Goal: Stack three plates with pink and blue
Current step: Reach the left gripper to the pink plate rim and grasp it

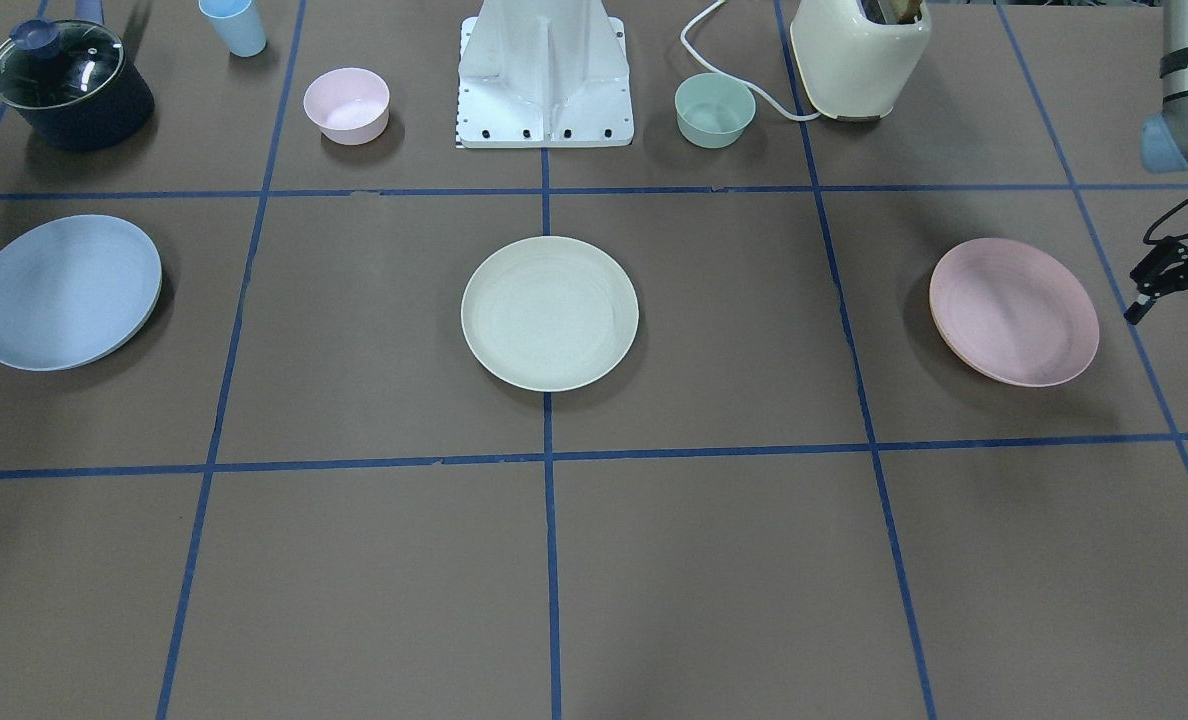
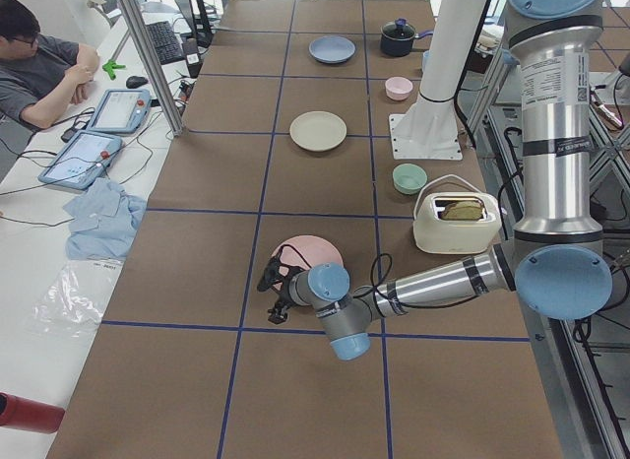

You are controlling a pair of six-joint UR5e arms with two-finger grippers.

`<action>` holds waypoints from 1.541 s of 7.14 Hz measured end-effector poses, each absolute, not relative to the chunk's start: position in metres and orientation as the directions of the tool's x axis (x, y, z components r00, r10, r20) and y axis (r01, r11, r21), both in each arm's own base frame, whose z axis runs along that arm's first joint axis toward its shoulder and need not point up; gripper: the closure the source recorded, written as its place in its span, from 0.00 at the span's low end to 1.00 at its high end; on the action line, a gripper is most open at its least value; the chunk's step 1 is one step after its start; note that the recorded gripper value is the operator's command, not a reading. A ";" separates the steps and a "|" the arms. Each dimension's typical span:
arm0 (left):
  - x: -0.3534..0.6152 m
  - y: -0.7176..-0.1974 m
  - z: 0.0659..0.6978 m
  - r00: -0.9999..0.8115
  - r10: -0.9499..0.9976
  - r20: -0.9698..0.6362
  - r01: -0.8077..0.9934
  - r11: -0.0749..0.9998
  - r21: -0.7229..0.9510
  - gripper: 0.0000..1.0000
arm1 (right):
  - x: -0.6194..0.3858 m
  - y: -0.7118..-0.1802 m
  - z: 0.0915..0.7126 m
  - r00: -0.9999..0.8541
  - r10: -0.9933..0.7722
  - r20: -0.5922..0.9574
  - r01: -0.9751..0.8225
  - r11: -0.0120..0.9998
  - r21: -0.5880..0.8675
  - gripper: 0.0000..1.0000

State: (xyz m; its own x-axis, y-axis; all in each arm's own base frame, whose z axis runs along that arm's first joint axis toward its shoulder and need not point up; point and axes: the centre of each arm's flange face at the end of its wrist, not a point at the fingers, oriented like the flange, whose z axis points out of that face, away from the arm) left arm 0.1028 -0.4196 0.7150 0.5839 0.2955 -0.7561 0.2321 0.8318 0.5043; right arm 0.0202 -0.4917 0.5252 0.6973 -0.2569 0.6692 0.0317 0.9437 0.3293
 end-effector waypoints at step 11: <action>0.155 -0.391 0.685 0.461 0.377 -0.803 0.158 0.856 0.493 1.00 | 0.021 -0.479 0.537 0.695 -0.256 0.672 0.031 0.944 0.328 0.00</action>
State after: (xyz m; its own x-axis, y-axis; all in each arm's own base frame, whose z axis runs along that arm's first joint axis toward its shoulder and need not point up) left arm 0.1548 -0.3909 0.6850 0.4607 0.3772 -0.8034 0.1583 0.8558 0.4925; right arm 0.0210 -0.4795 0.5366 0.6951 -0.2560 0.6718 0.0310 0.9442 0.3278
